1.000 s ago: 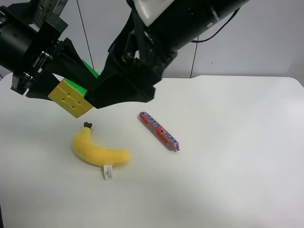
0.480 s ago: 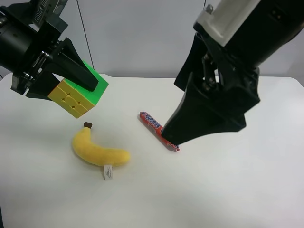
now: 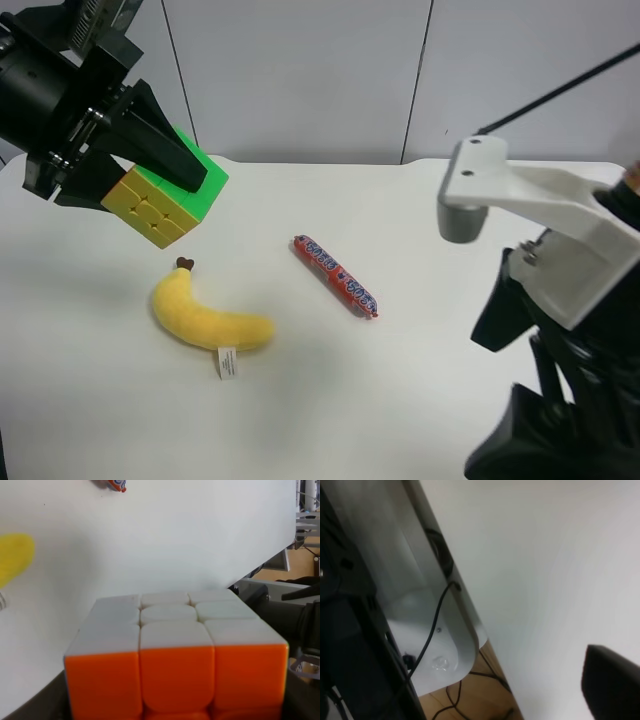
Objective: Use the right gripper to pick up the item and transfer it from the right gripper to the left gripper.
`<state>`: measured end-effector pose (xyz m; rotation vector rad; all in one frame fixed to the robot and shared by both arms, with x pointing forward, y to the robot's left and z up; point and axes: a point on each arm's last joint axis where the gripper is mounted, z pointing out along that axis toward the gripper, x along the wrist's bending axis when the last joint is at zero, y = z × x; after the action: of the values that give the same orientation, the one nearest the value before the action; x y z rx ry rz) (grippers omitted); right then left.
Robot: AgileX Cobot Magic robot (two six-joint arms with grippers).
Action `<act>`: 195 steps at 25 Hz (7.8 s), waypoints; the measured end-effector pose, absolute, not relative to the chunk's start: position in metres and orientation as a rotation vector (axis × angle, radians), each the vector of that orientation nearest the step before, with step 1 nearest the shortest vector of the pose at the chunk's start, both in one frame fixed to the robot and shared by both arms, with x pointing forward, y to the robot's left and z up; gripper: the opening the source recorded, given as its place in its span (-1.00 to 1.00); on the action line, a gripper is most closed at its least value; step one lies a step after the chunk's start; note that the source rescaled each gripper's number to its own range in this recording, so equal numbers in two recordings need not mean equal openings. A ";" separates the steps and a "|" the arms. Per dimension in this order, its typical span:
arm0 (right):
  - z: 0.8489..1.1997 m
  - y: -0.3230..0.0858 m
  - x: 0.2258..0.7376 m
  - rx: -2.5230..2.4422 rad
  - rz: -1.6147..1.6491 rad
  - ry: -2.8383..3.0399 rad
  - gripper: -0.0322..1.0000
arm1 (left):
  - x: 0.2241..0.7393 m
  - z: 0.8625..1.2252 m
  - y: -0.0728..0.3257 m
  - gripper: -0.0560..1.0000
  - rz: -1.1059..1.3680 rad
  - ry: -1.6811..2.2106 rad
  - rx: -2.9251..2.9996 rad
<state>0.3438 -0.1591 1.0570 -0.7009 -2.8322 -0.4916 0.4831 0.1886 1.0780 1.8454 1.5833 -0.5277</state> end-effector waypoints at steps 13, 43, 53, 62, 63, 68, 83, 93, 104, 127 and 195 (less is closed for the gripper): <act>1.054 -0.242 0.278 -1.054 -0.990 -2.934 0.99 | 0.483 1.078 0.189 -0.89 -0.526 1.578 1.848; 1.052 -0.290 0.238 -1.354 -1.611 -2.833 0.99 | 0.483 1.078 0.189 -0.89 -0.525 1.577 1.848; 1.052 -0.293 0.231 -2.048 -1.663 -2.673 0.99 | 0.483 1.078 0.189 -0.89 -0.515 1.563 1.857; 1.052 -0.293 0.232 -2.170 -1.642 -2.633 0.99 | 0.489 1.074 0.194 -0.89 -0.364 1.507 1.943; 1.052 -0.293 0.232 -2.170 -1.642 -2.633 0.99 | 0.490 1.074 0.195 -0.89 -0.323 1.508 1.952; 1.052 -0.293 0.232 -2.170 -1.642 -2.633 0.99 | 0.502 1.069 0.208 -0.89 -0.058 1.537 2.012; 1.052 -0.293 0.232 -2.170 -1.642 -2.633 0.99 | 0.559 1.013 0.236 -0.89 0.475 1.682 2.157; 1.052 -0.293 0.232 -2.170 -1.642 -2.633 0.99 | 0.588 0.951 0.253 -0.89 0.450 1.788 2.182; 1.052 -0.293 0.232 -2.170 -1.642 -2.633 0.99 | 0.602 0.923 0.256 -0.89 0.487 1.758 2.195; 1.052 -0.293 0.232 -2.170 -1.642 -2.633 0.99 | 0.597 0.929 0.257 0.98 0.466 1.787 2.206; 1.052 -0.293 0.232 -2.170 -1.642 -2.633 0.99 | 0.233 1.054 0.308 1.00 0.915 1.492 1.562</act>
<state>0.2315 -0.2926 1.0521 -2.1699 -2.6326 -1.6421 0.2335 0.3082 1.0544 1.5621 1.4923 0.9149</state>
